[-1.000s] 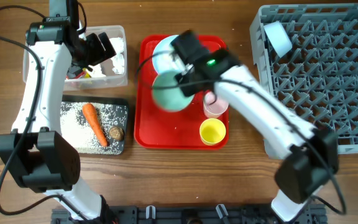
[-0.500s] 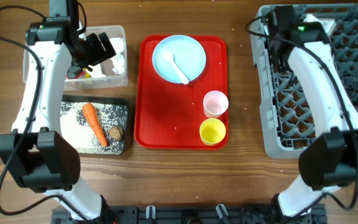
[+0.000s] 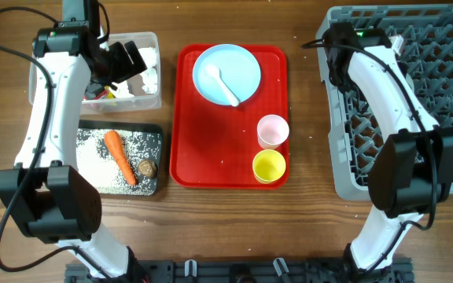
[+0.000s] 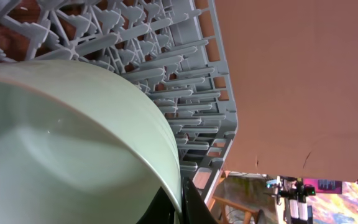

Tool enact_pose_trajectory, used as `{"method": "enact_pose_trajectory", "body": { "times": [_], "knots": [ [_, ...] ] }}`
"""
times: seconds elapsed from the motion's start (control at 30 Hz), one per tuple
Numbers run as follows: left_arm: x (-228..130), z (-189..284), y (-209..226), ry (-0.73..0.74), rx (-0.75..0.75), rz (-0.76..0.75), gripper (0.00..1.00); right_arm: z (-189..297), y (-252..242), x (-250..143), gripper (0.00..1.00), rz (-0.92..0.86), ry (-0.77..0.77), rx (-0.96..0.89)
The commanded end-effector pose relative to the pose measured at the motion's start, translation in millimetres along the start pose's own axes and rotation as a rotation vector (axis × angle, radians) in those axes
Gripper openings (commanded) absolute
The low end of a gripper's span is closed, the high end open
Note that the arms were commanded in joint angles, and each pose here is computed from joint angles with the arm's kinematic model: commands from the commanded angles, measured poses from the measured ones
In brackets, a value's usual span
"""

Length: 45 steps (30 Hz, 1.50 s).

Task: Sort waste into correct bins and load items into the dishwasher rack

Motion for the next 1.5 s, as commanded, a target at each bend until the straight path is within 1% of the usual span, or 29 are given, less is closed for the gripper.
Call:
{"method": "enact_pose_trajectory", "body": {
  "times": [0.0,0.27,0.37,0.4,0.5,0.53,0.57,0.6,0.63,0.7,0.77,0.8,0.93,1.0,1.07,1.13,1.17,1.2,1.27,1.3,1.37,1.4,1.43,1.47],
  "knots": [
    [1,9,1,-0.021,-0.001,0.018,1.0,-5,3,4,0.04,0.048,-0.016,-0.045],
    [1,9,1,-0.021,-0.001,0.018,1.0,-5,6,16,0.05,0.064,-0.054,-0.046],
    [1,9,1,-0.022,-0.002,0.018,1.0,-2,20,14,0.04,0.09,-0.039,0.028],
    [1,9,1,-0.022,-0.002,0.018,1.0,2,30,11,0.04,0.121,-0.034,0.077],
    [1,9,1,-0.021,-0.001,0.018,1.0,22,47,10,0.05,0.171,-0.067,0.125],
    [1,9,1,-0.021,-0.001,0.018,1.0,30,50,10,0.06,0.18,-0.084,0.13],
    [1,9,1,-0.022,-0.002,0.018,1.0,36,54,10,0.09,0.192,-0.1,0.134],
    [1,9,1,-0.022,-0.002,0.018,1.0,43,58,10,0.17,0.201,-0.114,0.139],
    [1,9,1,-0.021,-0.001,0.018,1.0,49,66,7,0.3,0.257,-0.119,0.17],
    [1,9,1,-0.022,-0.002,0.018,1.0,57,80,-1,0.6,0.367,-0.109,0.248],
    [1,9,1,-0.021,-0.001,0.018,1.0,63,91,-13,0.73,0.396,-0.076,0.326],
    [1,9,1,-0.022,-0.002,0.018,1.0,65,94,-17,1.0,0.401,-0.06,0.352],
    [1,9,1,-0.022,-0.002,0.018,1.0,65,94,-19,1.0,0.388,-0.048,0.355],
    [1,9,1,-0.021,-0.001,0.018,1.0,71,88,-9,1.0,0.333,-0.066,0.367],
    [1,9,1,-0.022,-0.002,0.018,1.0,88,78,4,1.0,0.269,-0.09,0.441],
    [1,9,1,-0.021,-0.001,0.018,1.0,124,69,18,1.0,0.21,-0.109,0.629],
    [1,9,1,-0.021,-0.001,0.018,1.0,156,73,25,1.0,0.188,-0.122,0.826],
    [1,9,1,-0.022,-0.002,0.018,1.0,195,83,28,1.0,0.24,-0.168,1.067],
    [1,9,1,-0.022,-0.002,0.018,1.0,282,102,50,1.0,0.283,-0.365,1.55],
    [1,9,1,-0.021,-0.001,0.018,1.0,297,110,61,0.93,0.25,-0.407,1.618],
    [1,9,1,-0.022,-0.002,0.018,1.0,305,133,72,0.88,0.218,-0.426,1.605],
    [1,9,1,-0.022,-0.002,0.018,1.0,310,151,68,0.88,0.265,-0.442,1.608],
    [1,9,1,-0.022,-0.002,0.018,1.0,315,187,56,0.87,0.342,-0.434,1.58],
    [1,9,1,-0.021,-0.002,0.017,1.0,311,210,48,0.84,0.375,-0.409,1.539]
  ]
}}
Point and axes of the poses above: each gripper's point midway between its finger pads, its own z axis back along the fingers, its own y axis along the line the jaws close on, x = y × z, the point moved 1 cm from there along z, back along the fingers, and after that the axes turned 1 degree about -z, right-handed, at the moved point
